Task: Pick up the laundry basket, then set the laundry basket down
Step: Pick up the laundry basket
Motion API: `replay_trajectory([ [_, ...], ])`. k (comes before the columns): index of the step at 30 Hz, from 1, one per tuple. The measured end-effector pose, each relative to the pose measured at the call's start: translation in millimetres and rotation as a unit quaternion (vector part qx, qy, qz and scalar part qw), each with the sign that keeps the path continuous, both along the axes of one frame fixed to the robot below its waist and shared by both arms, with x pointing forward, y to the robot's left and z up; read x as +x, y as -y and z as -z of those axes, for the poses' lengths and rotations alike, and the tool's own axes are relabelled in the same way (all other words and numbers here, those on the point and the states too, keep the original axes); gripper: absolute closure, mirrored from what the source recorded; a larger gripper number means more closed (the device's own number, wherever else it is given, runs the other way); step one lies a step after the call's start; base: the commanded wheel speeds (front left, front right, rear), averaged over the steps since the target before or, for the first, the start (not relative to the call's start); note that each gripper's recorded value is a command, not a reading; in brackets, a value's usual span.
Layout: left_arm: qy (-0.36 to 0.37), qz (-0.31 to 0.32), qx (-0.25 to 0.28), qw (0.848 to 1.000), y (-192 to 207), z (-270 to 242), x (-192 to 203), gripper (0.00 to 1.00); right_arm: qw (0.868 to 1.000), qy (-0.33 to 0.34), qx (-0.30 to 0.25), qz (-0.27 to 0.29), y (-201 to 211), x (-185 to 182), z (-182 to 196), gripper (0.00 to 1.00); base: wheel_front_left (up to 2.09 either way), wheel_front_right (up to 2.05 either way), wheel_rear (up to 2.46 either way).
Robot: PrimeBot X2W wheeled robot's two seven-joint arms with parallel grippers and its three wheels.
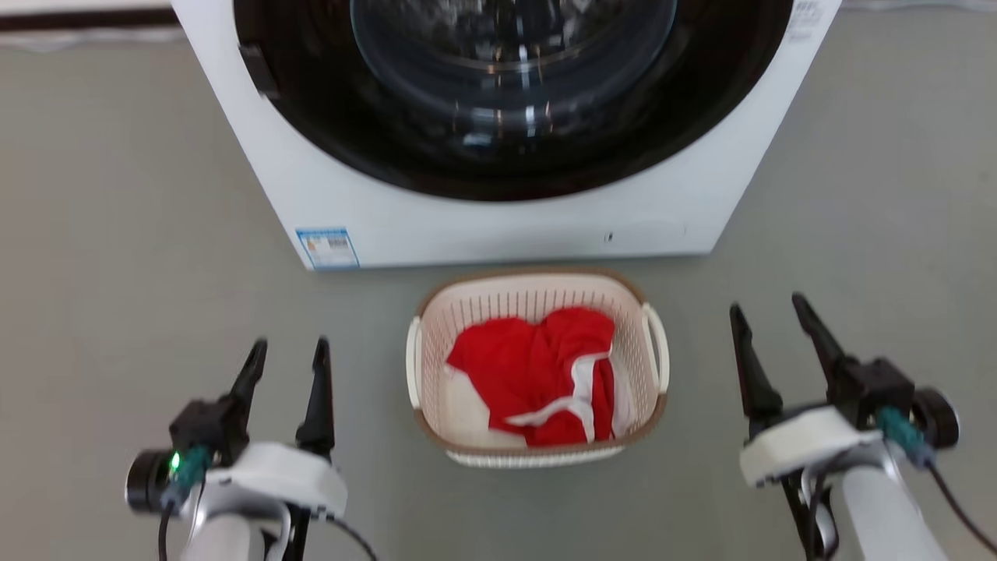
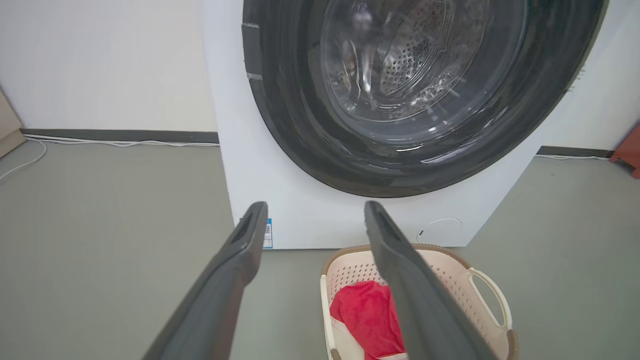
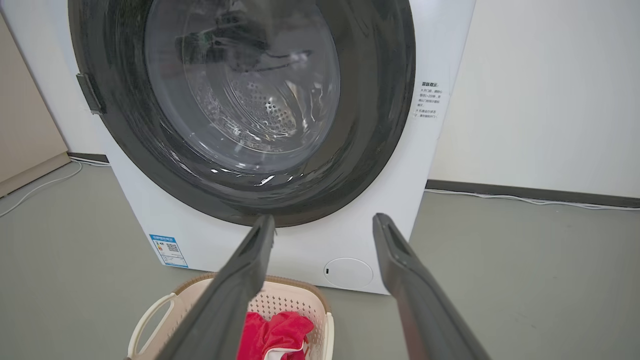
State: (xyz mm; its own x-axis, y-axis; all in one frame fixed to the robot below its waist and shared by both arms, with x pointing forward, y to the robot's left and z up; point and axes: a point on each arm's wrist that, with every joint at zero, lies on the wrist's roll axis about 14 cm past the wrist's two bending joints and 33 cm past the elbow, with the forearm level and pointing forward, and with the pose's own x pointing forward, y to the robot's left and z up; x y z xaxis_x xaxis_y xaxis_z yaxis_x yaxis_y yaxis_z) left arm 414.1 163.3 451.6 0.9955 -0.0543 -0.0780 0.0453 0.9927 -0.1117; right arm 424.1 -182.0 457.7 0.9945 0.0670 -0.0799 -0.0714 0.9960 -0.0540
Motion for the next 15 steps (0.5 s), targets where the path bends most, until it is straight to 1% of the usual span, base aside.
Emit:
replay_trajectory([
  [6,-0.046,0.02,-0.008,0.999,12.1,36.2,29.3,0.0,0.999,-0.039,-0.004,0.004,3.8,33.7,31.0,0.0,0.0,0.0,0.0],
  [9,-0.08,0.022,-0.02,0.996,16.2,61.2,43.9,0.0,0.998,-0.061,-0.003,0.01,6.7,51.2,49.1,0.0,0.0,0.0,0.0],
  [13,-0.134,0.035,-0.02,0.99,25.5,100.5,57.2,0.0,0.994,-0.107,0.001,0.029,18.0,65.9,83.9,0.0,0.0,0.0,0.0],
  [15,-0.155,0.04,-0.018,0.987,29.3,115.8,64.6,0.0,0.99,-0.139,-0.007,0.026,17.7,68.2,105.9,0.0,0.0,0.0,0.0],
])
